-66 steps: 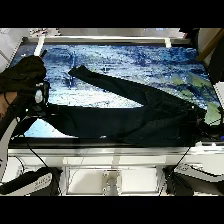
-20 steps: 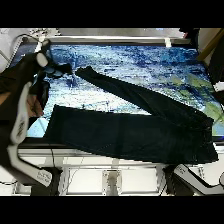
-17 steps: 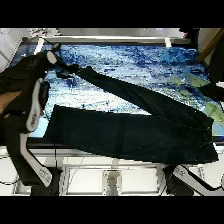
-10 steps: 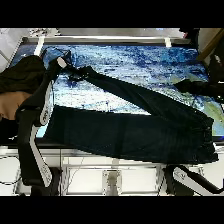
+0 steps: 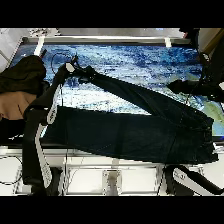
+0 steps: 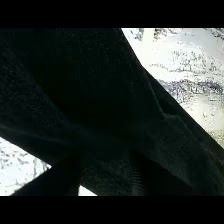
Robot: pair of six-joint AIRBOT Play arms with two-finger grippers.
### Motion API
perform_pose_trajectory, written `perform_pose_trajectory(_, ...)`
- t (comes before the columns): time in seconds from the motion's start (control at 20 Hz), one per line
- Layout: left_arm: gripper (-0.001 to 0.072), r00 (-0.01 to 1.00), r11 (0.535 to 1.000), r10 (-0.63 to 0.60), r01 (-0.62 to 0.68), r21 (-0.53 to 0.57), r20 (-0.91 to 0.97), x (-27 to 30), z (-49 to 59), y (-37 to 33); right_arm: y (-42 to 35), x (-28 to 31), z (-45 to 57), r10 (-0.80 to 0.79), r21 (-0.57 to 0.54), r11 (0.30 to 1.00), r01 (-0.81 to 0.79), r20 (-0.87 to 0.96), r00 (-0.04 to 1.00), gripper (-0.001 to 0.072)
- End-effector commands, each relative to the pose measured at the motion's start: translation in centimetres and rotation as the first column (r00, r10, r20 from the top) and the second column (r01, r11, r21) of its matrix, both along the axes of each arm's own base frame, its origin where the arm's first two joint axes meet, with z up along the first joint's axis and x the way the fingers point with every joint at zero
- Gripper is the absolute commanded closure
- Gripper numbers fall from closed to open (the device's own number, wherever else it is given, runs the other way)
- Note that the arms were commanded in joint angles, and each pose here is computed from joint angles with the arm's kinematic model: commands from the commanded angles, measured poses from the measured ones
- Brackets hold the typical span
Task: Fold the clothes and pants, and hang the long-sleeved shirts on hangers.
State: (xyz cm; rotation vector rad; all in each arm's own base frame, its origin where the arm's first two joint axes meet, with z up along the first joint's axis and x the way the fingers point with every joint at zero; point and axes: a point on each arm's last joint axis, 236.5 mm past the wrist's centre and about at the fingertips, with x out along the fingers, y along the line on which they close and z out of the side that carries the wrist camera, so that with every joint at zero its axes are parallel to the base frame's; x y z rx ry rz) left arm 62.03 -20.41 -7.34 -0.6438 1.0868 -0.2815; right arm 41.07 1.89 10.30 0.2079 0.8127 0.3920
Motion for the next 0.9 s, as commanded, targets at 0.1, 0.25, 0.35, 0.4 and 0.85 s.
perform_pose_trajectory(0.1,0.0691,1.0,1.0,-0.018,0.018,-0.01,0.024,0.2,0.0,-1.0,0.0,0.0,-0.1,0.003,-0.005,1.0,-0.003,-0.002,1.0,0.0298)
perform_pose_trajectory(0.25,0.0693,0.998,0.999,-0.036,0.036,0.011,0.042,0.2,0.8,-0.5,-0.3,-0.1,-0.4,0.004,-0.026,1.0,-0.004,-0.008,1.0,0.0298)
perform_pose_trajectory(0.35,0.0694,0.997,0.991,-0.07,0.064,0.119,0.044,-0.3,1.7,2.0,-0.8,-0.4,-0.9,0.007,-0.063,0.998,-0.009,-0.023,1.0,0.0298)
perform_pose_trajectory(0.4,0.0694,0.995,0.973,-0.093,0.085,0.213,0.028,-1.0,2.2,4.2,-1.2,-0.6,-1.2,0.007,-0.081,0.997,-0.009,-0.03,1.0,0.0299)
perform_pose_trajectory(0.85,0.0693,0.969,0.751,-0.099,0.222,0.622,-0.226,-11.9,6.5,15.7,-0.1,-3.7,-2.8,0.093,-0.076,0.992,-0.106,-0.162,0.982,0.0299)
